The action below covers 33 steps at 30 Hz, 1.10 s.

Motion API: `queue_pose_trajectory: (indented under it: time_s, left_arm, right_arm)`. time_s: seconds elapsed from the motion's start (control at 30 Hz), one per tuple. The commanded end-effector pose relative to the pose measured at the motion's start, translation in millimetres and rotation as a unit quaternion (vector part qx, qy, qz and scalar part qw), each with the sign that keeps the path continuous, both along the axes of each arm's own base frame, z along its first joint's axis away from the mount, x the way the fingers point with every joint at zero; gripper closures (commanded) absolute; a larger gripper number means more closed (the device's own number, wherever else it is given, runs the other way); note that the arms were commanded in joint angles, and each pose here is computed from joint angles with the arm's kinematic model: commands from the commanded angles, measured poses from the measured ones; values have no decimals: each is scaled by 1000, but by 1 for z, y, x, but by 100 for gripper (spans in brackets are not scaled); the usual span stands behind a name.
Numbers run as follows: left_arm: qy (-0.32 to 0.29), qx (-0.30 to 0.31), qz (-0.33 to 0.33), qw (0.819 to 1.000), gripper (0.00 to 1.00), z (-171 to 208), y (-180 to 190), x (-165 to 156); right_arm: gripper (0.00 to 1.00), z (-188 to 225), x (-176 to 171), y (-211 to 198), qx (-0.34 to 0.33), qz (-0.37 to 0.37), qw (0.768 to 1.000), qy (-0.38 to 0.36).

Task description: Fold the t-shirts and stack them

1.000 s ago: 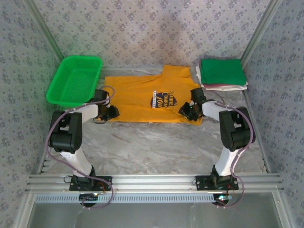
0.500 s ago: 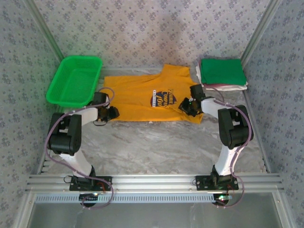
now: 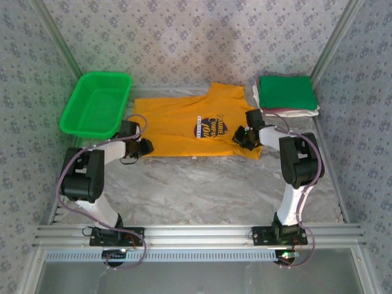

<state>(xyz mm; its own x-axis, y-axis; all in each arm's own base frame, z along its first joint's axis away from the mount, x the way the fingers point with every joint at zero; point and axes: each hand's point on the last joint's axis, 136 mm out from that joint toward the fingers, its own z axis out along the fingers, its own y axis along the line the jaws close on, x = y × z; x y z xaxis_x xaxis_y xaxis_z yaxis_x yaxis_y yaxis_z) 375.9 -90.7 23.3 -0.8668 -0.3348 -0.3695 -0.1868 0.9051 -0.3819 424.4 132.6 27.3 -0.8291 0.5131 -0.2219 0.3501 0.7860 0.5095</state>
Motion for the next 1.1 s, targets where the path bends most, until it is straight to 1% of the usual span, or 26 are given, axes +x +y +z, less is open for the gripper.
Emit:
queue_pose_trajectory:
  time_s: [0.0, 0.07, 0.2, 0.33, 0.53, 0.57, 0.6, 0.67, 0.77, 0.83, 0.87, 0.9, 0.93, 0.97, 1.07]
  left_arm:
    - [101, 22, 8, 995, 68, -40, 9, -49]
    - [99, 22, 7, 995, 68, -38, 9, -48]
    - [99, 28, 5, 995, 68, -37, 10, -48]
    - [99, 30, 6, 995, 68, -36, 11, -47]
    - [100, 34, 3, 994, 69, -38, 12, -46]
    - [100, 35, 3, 994, 68, -38, 12, -46]
    - [102, 36, 2, 994, 69, -39, 12, -46]
    - [103, 35, 2, 994, 69, -40, 12, -45]
    - [106, 33, 1, 994, 68, -42, 10, -44]
    - [108, 29, 0, 994, 68, -42, 9, -44]
    - [108, 30, 1, 994, 68, -42, 9, -43]
    - [107, 30, 1, 994, 68, -41, 9, -43]
    - [107, 30, 2, 994, 68, -41, 9, -43]
    - [104, 29, 2, 994, 68, -39, 9, -42]
    - [105, 29, 1, 994, 67, -37, 9, -42]
  right_arm:
    - [95, 0, 9, 1, 0, -1, 1000, -3]
    - [100, 7, 13, 1, -3, -4, 1000, -9]
    - [100, 32, 27, 3, -17, -2, 999, -30]
    - [100, 50, 38, 4, -48, 5, 998, -39]
    - [100, 60, 70, 14, -73, 17, 996, -45]
    - [98, 61, 77, 17, -77, 20, 996, -45]
    - [95, 61, 85, 21, -79, 23, 995, -47]
    - [91, 61, 98, 29, -81, 35, 995, -48]
    - [83, 64, 111, 46, -75, 55, 994, -52]
    - [84, 70, 112, 56, -60, 72, 994, -55]
    - [82, 76, 113, 57, -56, 72, 994, -65]
    - [75, 83, 111, 57, -53, 72, 993, -74]
    - [71, 89, 108, 55, -57, 79, 992, -80]
    - [68, 96, 104, 51, -61, 85, 991, -87]
    - [68, 105, 84, 30, -58, 79, 991, -90]
